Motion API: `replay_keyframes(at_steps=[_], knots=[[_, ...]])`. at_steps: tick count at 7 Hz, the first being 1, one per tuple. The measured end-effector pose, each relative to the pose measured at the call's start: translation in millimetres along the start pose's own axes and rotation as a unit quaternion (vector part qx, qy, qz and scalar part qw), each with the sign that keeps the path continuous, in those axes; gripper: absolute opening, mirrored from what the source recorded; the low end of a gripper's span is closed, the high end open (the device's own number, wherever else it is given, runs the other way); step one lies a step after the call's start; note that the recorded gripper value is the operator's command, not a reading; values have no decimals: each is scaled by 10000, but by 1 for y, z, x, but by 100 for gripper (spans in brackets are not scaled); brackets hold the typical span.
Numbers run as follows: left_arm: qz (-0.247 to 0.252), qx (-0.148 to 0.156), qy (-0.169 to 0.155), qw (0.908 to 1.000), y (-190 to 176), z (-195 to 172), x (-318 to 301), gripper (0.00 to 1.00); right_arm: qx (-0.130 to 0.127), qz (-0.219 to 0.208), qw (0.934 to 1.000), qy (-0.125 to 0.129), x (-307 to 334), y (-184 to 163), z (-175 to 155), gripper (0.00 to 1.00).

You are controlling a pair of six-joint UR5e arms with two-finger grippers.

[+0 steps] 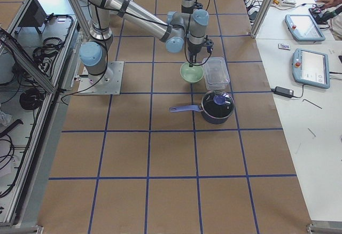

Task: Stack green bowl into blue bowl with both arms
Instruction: 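Carry the blue bowl to the table center and set it down with the left gripper, then open the left gripper and raise it away while the right gripper lifts the green bowl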

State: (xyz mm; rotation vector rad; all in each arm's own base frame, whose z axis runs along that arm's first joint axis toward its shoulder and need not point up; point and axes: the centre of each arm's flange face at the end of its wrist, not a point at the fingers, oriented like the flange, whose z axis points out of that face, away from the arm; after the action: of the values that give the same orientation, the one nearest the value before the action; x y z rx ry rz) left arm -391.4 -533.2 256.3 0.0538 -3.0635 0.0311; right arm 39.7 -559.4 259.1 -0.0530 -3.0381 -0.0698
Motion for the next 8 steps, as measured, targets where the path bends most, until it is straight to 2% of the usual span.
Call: replay_keyframes(at_steps=[2, 3, 4, 5, 6, 8], knots=[[-35, 348, 130, 9993, -8, -52, -5, 100, 30, 10, 10000, 7, 0, -1, -3, 0], [-102, 322, 83, 9994, -10, -83, -19, 100, 65, 21, 10000, 4, -1, -2, -8, 0], [-122, 134, -101, 9998, -8, -124, -43, 100, 151, 31, 9999, -6, -3, -4, -17, 0], [-14, -36, -395, 9992, 2, -165, -66, 100, 266, 7, 9996, -11, -7, -6, -28, 0], [190, -75, -658, 9976, 14, -203, -87, 100, 394, -96, 9992, -8, -19, -8, -41, 0], [252, -190, -826, 9961, 29, -236, -134, 100, 636, -199, 9978, -43, -78, -4, -63, 0]])
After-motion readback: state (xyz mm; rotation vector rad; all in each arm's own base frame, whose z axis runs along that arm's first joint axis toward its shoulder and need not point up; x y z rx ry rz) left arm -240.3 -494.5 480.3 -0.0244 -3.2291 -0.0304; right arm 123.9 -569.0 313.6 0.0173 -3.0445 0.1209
